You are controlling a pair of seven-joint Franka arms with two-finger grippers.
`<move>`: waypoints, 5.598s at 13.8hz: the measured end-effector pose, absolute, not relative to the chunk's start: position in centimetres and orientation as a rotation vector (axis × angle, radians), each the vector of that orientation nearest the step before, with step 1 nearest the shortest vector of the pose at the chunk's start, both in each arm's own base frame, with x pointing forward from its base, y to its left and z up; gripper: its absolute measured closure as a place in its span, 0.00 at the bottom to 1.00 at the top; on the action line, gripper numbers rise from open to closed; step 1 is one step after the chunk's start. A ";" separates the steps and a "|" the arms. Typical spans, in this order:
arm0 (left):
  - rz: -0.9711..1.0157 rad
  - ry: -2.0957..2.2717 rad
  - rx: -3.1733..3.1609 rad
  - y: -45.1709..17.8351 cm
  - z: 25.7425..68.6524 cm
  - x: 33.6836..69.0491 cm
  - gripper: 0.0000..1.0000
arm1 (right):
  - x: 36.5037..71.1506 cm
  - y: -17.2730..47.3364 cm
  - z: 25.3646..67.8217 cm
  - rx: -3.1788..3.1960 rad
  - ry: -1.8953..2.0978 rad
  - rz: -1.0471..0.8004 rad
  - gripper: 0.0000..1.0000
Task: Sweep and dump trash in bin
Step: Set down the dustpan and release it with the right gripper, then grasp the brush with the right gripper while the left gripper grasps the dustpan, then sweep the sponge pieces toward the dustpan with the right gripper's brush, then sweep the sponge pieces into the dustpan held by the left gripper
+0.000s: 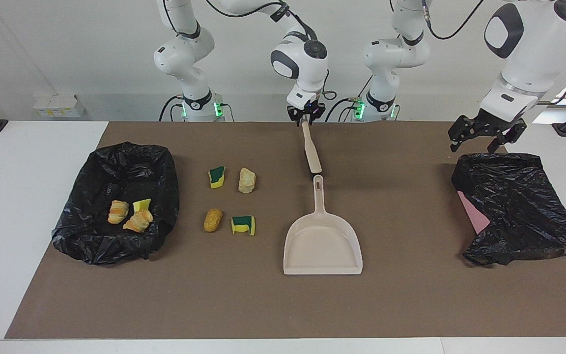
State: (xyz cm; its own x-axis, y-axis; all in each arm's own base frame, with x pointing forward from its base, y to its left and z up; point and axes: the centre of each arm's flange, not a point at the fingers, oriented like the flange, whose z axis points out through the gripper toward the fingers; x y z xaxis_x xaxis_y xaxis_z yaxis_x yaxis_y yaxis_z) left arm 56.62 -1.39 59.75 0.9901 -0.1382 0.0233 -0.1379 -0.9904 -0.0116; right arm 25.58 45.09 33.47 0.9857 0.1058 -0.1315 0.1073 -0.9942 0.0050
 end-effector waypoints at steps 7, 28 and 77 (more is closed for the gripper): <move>-0.038 0.217 -3.124 -1.4 59.8 56.6 0.00 | 25.9 45.3 34.6 3.138 -0.007 -0.185 0.74; 0.028 0.234 -3.146 -32.0 40.4 55.8 0.00 | 33.7 20.6 35.9 2.728 -0.864 -0.416 0.74; 0.143 2.049 -2.221 -23.6 37.2 52.6 0.69 | 45.3 34.5 35.0 3.202 -0.436 -0.411 0.74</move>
